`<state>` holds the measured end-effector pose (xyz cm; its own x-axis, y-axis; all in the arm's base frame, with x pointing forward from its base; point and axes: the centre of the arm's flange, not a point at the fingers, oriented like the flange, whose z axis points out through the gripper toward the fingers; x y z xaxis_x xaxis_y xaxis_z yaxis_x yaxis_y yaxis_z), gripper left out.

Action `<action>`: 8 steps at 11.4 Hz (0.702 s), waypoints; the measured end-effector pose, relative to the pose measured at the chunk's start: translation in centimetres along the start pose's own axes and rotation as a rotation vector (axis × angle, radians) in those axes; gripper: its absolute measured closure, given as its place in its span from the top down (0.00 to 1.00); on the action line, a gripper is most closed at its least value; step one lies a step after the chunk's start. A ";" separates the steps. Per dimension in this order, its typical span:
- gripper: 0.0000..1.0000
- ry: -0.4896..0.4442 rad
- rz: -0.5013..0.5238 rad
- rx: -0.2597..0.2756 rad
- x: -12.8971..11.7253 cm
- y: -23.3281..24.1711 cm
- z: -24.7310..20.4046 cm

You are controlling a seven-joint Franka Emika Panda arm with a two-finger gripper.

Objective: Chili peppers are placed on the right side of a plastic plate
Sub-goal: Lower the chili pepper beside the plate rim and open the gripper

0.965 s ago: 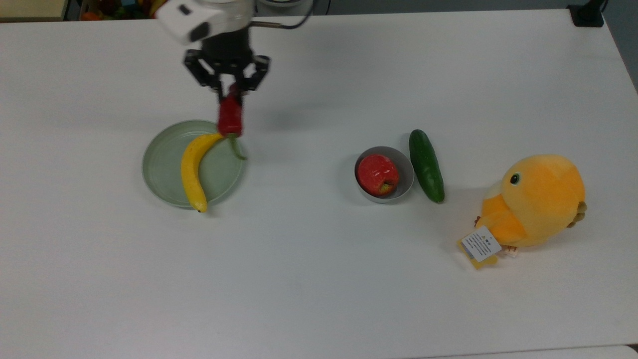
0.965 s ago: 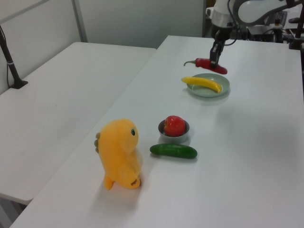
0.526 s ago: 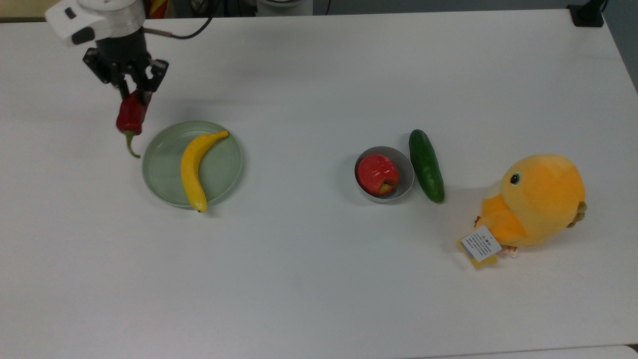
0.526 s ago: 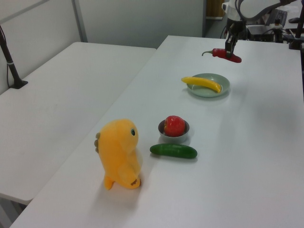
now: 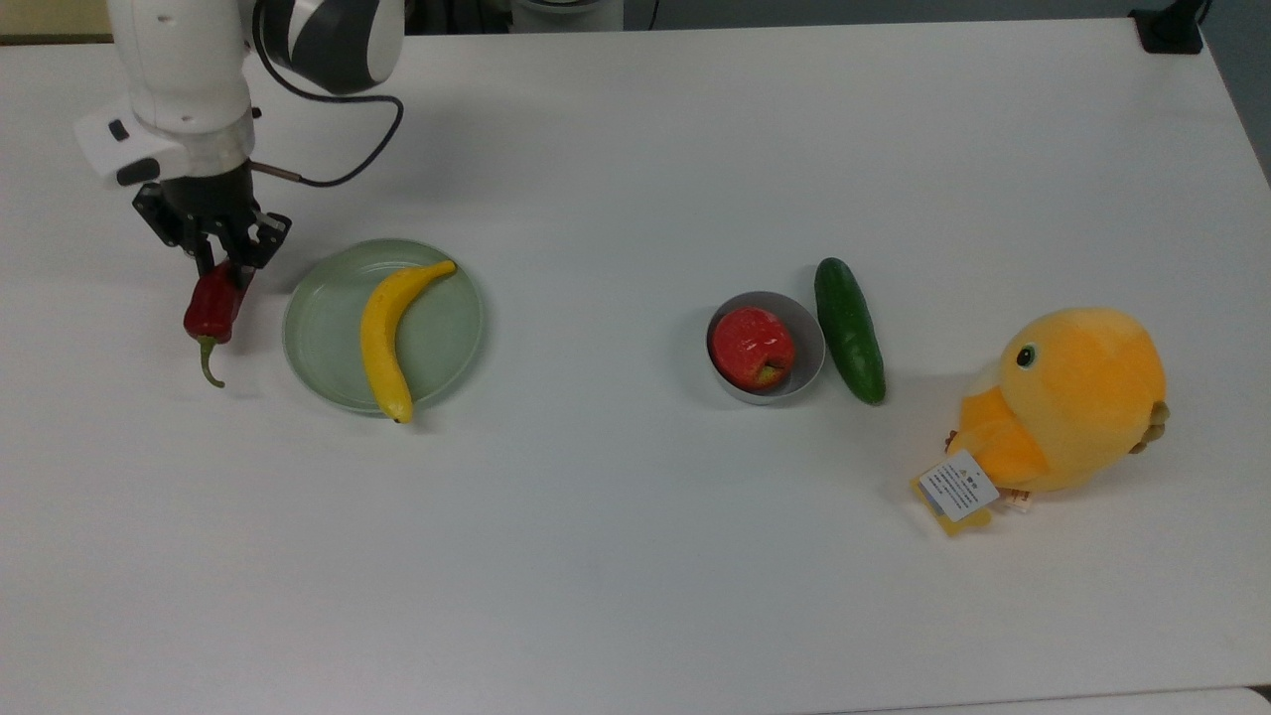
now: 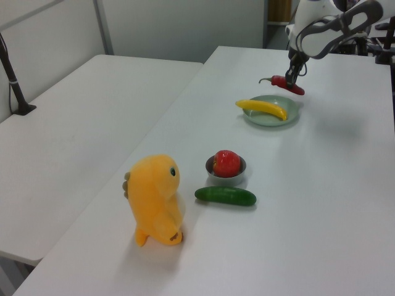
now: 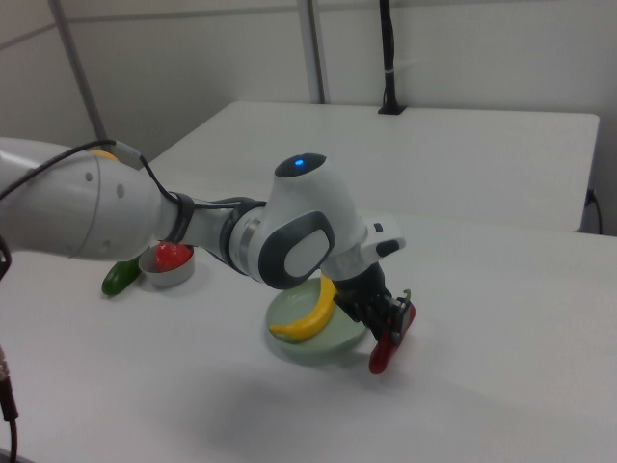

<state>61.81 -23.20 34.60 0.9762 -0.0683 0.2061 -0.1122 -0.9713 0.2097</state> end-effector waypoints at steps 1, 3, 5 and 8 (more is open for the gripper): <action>0.33 -0.012 -0.008 -0.002 0.2 -0.4 1.1; 0.33 -0.017 -0.017 -0.006 0.8 -0.8 2.1; 0.31 -0.014 -0.022 -0.005 1.0 -1.1 2.1; 0.31 -0.003 -0.042 0.008 1.6 -2.6 1.8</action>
<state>64.02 -21.25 32.66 0.9806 -0.0285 0.1942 -0.0700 -0.9751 0.2103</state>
